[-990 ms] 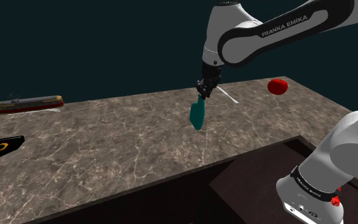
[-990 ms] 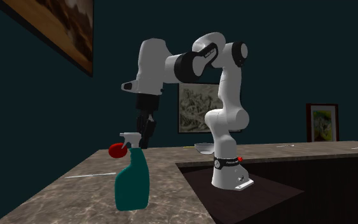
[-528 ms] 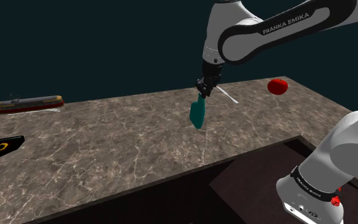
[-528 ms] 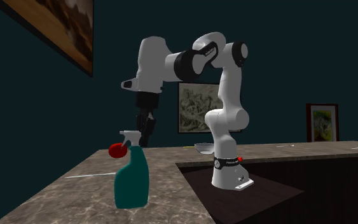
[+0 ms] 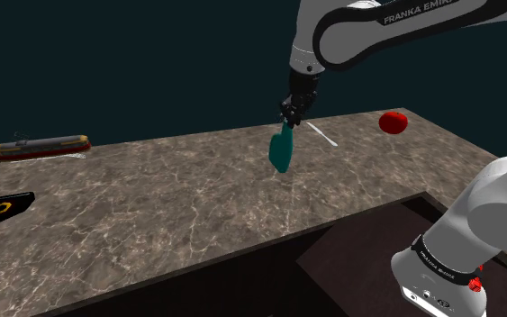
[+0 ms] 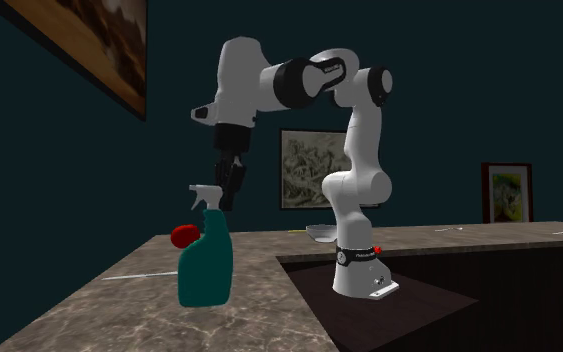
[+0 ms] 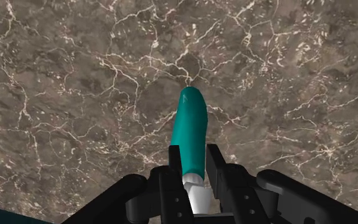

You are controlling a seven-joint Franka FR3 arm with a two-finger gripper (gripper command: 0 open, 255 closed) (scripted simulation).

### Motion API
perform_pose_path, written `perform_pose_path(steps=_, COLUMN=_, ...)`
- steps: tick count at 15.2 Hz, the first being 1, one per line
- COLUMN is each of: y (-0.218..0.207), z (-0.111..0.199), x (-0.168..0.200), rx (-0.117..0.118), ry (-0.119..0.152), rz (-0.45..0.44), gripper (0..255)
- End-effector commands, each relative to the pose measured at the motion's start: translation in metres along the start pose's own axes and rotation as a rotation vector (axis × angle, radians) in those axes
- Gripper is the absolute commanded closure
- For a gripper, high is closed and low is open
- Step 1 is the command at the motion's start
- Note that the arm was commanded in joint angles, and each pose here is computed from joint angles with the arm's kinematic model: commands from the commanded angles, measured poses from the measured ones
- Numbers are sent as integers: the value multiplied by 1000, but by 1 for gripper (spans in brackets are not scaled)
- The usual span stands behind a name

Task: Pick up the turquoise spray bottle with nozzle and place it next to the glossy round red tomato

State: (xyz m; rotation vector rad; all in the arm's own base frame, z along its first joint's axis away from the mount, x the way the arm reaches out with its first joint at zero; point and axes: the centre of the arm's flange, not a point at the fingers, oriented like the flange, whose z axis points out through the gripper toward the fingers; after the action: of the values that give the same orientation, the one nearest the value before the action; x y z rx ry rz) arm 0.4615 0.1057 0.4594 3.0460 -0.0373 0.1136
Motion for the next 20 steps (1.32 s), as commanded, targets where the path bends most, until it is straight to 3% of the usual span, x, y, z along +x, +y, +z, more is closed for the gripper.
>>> perform_pose_path(steps=1, y=2, z=-11, x=1, rx=0, ry=0, rz=0, gripper=255)
perform_pose_path(steps=20, y=11, z=-111, x=8, rx=0, ry=0, rz=0, gripper=255)
